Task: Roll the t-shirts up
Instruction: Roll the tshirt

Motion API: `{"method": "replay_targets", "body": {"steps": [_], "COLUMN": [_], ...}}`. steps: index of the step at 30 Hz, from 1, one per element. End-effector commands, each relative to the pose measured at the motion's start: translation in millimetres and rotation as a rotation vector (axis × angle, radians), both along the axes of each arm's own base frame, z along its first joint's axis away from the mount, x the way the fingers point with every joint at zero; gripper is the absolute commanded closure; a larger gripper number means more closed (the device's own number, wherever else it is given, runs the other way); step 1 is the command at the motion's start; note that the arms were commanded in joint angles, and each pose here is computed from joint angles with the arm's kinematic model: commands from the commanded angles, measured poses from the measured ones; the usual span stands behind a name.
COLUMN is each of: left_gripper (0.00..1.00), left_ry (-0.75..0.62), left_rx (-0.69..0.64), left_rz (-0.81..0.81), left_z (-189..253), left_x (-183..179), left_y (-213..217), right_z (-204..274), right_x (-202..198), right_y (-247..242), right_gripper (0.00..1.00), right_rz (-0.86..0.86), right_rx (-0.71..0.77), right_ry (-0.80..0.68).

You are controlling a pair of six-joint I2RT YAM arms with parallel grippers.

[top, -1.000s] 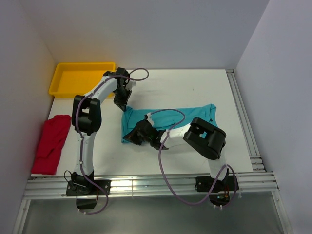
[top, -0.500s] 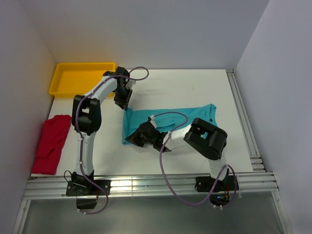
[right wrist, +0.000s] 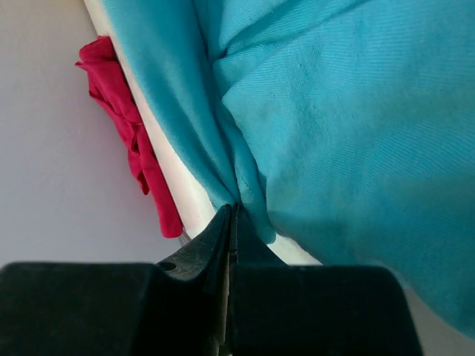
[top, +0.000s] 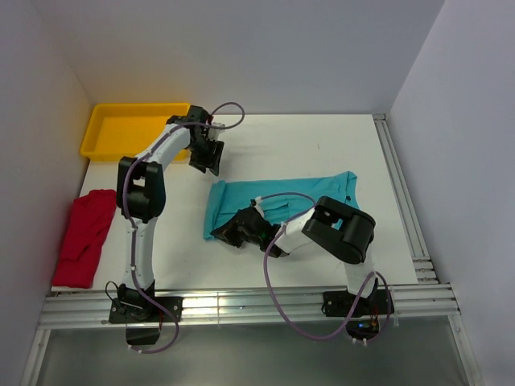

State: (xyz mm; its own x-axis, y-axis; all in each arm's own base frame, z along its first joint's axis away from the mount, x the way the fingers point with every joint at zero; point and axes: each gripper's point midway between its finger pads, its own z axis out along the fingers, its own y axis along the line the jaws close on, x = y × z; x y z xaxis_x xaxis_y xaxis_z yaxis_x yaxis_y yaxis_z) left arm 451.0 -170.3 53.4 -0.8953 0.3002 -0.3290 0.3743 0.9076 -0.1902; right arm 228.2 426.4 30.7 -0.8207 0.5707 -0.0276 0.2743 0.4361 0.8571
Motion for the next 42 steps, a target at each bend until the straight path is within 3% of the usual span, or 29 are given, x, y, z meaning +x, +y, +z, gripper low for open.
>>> {"method": "replay_targets", "body": {"steps": [1,5,11,18,31,42], "left_gripper": [0.41,0.39,0.39,0.34,0.34,0.37], "left_ry": [-0.100,-0.064,-0.001,0.053,-0.051,-0.092], "left_rx": [-0.142,-0.289,-0.379,-0.348,-0.135,-0.069], "left_rz": [-0.016,-0.041,-0.165,-0.199,-0.233,-0.271], "left_z": [51.3,59.8,55.4,32.1,12.8,13.9], "left_x": [8.1,-1.7,-29.5,-45.8,-35.0,-34.7], "left_y": [-4.4,-5.8,-6.1,-3.3,-15.1,-18.0], "right_z": [19.2,17.0,16.4,15.6,13.4,12.7], "right_x": [4.7,4.8,8.9,9.6,14.7,17.0], "right_y": [1.1,-1.7,-4.5,-2.7,-1.7,1.7], "right_gripper": [1.00,1.00,1.00,1.00,1.00,1.00], "right_rz": [-0.019,-0.028,-0.036,-0.024,-0.020,-0.020], "right_rx": [0.077,0.068,0.040,0.032,0.027,0.029], "right_ry": [-0.010,-0.001,0.006,0.006,0.013,0.011]}}
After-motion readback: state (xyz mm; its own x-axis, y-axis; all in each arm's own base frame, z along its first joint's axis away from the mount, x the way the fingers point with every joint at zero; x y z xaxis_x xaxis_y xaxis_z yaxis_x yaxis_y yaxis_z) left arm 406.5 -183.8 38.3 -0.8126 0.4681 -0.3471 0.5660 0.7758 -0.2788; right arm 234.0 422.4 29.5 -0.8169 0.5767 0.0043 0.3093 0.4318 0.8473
